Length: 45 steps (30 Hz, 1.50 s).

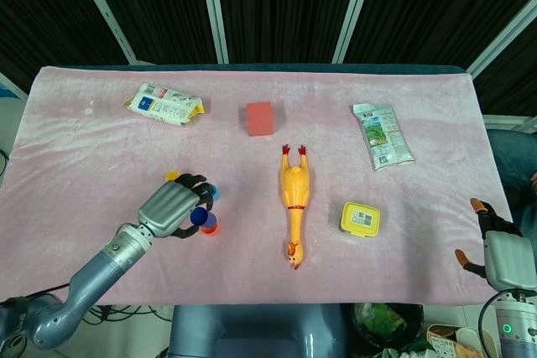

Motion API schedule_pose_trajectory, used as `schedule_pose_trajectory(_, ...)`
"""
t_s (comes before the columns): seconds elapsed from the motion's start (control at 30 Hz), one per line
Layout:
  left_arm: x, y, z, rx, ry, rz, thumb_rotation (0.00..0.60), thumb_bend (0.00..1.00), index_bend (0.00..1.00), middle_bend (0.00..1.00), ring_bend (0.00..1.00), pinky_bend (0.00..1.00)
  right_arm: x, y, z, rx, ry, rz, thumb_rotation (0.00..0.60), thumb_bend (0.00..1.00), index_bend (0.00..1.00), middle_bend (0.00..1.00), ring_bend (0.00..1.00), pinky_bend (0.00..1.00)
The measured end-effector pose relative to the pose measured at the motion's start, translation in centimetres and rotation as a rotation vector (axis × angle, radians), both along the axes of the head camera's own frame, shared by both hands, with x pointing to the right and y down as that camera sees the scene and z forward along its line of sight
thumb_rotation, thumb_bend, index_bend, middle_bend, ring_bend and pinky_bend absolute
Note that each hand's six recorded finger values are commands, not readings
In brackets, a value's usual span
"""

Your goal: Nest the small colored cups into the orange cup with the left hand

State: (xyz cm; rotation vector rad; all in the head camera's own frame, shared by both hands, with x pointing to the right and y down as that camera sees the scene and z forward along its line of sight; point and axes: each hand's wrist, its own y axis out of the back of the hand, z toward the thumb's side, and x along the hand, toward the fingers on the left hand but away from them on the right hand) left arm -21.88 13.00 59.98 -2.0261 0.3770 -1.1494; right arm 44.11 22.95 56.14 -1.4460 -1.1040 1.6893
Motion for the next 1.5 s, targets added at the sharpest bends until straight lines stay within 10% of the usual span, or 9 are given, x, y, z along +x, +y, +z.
schedule_pose_trajectory(1.5, 1.3, 0.7, 6.4, -0.087, -0.191, 0.072, 0.6, 0.26, 0.35, 0.24, 0.13, 0.13, 0.2, 0.0, 0.0, -0.001, 0.0, 0.01, 0.6, 0.16, 0.12, 0.12, 0.25, 0.26)
